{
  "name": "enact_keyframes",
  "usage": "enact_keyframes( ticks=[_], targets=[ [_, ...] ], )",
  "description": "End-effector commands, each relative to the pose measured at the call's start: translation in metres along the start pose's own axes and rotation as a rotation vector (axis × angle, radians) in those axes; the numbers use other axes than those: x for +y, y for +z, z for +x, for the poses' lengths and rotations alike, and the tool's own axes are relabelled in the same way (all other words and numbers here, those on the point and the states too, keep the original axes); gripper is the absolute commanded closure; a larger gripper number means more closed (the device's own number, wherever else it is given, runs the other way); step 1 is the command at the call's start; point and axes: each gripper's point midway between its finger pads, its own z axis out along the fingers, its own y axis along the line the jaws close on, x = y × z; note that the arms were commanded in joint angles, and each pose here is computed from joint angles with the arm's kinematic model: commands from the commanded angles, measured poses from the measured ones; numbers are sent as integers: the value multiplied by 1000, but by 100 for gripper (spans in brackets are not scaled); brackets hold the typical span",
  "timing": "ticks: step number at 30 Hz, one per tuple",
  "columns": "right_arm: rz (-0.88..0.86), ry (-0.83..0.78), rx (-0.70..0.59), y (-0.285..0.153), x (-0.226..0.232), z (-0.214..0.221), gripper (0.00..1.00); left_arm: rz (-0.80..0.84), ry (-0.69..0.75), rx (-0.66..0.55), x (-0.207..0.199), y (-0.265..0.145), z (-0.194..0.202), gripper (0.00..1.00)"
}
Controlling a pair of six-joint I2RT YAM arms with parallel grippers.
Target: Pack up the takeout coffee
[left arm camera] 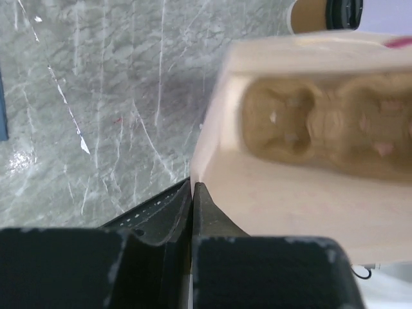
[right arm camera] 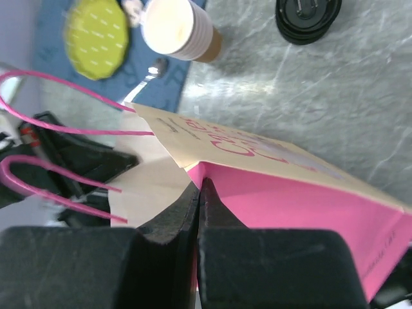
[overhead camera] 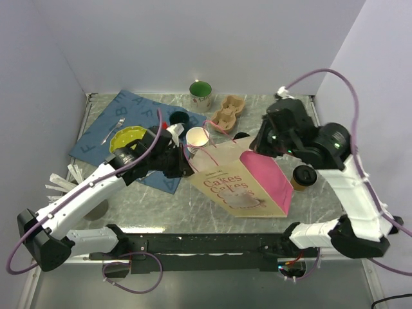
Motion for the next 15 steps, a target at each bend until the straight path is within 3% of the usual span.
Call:
enact_keyframes(
  ticks=[1, 5, 9, 12, 15],
  targets=[
    [209, -203, 158, 20, -43, 29, 100, 61, -45, -12, -4, 16, -3, 95],
    [164, -260, 132, 44, -32, 26, 100, 39, -38, 18, 3, 21, 3, 94],
    [125, -293, 113, 56, -20, 19, 100, -24, -25, -18, 19, 27, -3, 85],
    [106, -266, 99, 51, -8, 7, 100, -52, -20, -2, 17, 24, -7, 91],
    [87, -223, 56, 35, 1, -8, 100, -33, -18, -66, 9, 9, -19, 92]
  ],
)
